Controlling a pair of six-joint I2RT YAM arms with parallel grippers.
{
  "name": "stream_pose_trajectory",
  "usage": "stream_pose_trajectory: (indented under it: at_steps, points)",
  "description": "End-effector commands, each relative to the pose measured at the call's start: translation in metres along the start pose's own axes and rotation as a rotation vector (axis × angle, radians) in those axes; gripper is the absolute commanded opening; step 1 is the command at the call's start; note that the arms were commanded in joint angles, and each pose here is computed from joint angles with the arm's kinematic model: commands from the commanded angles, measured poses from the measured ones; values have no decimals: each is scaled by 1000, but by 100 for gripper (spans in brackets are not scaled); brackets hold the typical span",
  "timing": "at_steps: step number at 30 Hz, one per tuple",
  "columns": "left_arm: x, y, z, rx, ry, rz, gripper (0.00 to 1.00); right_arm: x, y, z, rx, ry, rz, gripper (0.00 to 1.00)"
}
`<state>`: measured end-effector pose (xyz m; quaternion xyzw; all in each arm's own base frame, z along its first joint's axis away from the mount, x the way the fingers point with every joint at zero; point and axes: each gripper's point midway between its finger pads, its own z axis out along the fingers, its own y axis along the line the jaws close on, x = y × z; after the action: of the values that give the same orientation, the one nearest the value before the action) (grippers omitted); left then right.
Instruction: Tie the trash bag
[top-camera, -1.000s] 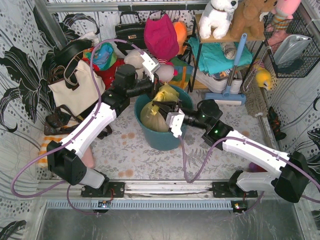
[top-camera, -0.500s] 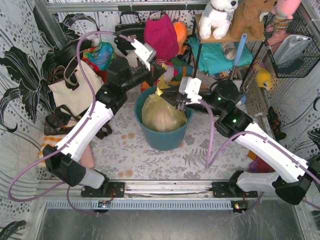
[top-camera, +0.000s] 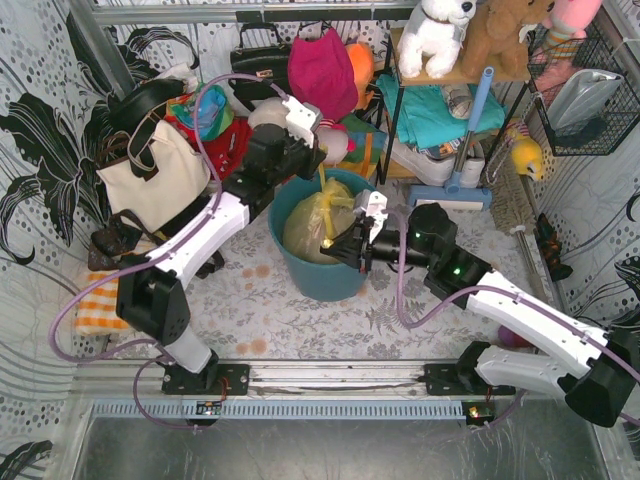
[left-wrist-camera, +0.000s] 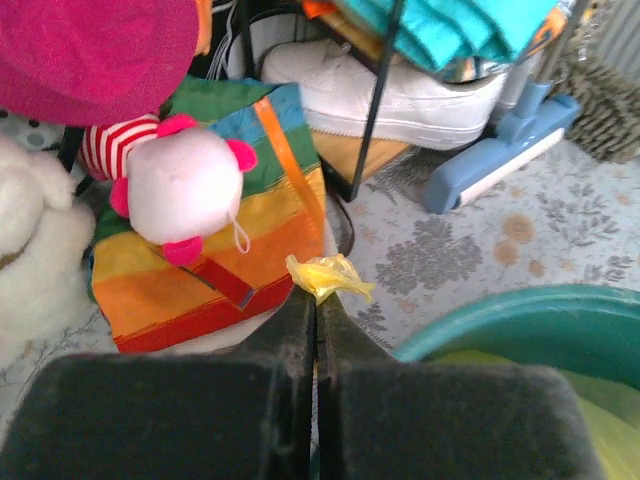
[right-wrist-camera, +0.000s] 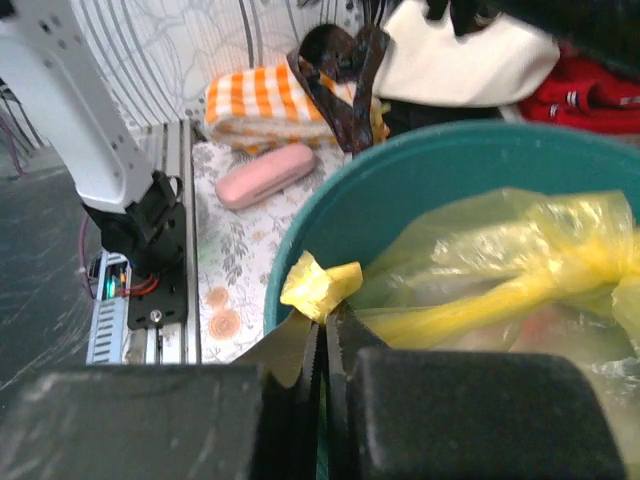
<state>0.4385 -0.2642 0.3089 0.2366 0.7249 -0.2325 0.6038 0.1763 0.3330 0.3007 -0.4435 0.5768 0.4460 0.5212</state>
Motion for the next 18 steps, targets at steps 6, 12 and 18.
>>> stream_pose_trajectory:
  at_steps: [6, 12, 18]
  points:
    - [-113, -2, -18, 36, -220, 37, 0, -120, 34, -22, -111, -231, -112, 0]
    - [-60, 7, -18, -9, -151, 21, 0, -87, 43, -32, -118, -211, 43, 0]
    - [-7, 23, -2, -53, -103, 10, 0, -31, 41, -39, -65, -160, 165, 0]
